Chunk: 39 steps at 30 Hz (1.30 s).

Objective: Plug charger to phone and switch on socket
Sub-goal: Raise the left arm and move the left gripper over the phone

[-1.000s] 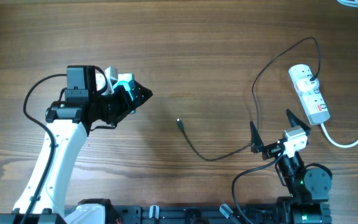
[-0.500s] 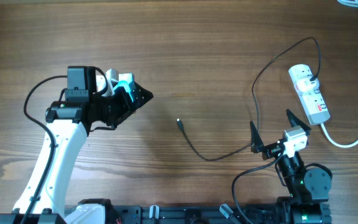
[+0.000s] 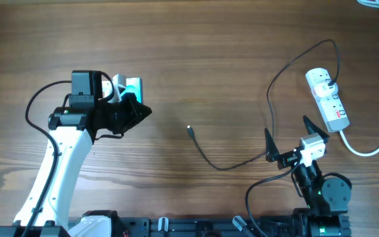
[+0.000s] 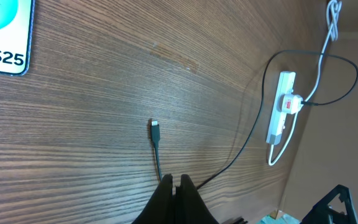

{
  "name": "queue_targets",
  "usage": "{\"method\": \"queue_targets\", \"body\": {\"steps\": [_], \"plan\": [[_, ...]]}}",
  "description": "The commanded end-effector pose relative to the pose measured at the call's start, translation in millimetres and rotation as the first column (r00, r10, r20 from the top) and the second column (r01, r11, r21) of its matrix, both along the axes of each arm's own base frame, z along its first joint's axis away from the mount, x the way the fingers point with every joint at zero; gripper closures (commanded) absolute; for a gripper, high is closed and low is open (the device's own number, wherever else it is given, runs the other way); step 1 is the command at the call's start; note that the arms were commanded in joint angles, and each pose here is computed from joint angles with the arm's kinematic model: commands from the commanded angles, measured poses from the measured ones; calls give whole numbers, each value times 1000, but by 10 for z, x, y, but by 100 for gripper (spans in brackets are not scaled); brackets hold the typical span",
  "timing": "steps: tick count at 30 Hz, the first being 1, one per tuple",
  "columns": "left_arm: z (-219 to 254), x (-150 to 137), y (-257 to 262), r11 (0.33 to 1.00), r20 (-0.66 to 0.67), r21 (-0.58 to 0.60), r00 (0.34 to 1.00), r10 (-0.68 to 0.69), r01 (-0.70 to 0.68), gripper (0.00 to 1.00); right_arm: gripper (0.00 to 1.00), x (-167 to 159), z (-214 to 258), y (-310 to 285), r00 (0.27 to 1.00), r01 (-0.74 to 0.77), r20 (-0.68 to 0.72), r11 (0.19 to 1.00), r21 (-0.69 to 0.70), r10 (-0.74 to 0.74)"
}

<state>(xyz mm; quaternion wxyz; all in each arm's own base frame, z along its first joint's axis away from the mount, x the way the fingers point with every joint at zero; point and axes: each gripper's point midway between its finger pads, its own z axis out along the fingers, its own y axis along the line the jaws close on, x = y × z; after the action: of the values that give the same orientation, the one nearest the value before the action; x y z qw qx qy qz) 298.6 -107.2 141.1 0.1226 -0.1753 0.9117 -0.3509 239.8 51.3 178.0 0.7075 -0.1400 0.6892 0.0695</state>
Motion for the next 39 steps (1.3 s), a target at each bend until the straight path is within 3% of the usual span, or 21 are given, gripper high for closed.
{"method": "queue_targets", "body": {"steps": [1, 22, 26, 39], "plan": [[56, 16, -10, 1000, 10, -11, 1000, -7, 7, 96, 0, -1, 8, 1, 1000, 1, 6, 1000, -5, -1], [-138, -135, -371, 983, -18, 171, 998, -57, 60, 94, 0, -1, 8, 1, 1000, 1, 6, 1000, -5, -1], [-253, -128, -387, 974, -54, 227, 998, 15, -2, 92, 0, -1, 8, 1, 1000, 1, 6, 1000, -5, -1], [-811, -157, -741, 955, -161, 273, 984, -71, 113, 87, 0, -1, 8, 1, 1000, 1, 6, 1000, -5, -1]]}}
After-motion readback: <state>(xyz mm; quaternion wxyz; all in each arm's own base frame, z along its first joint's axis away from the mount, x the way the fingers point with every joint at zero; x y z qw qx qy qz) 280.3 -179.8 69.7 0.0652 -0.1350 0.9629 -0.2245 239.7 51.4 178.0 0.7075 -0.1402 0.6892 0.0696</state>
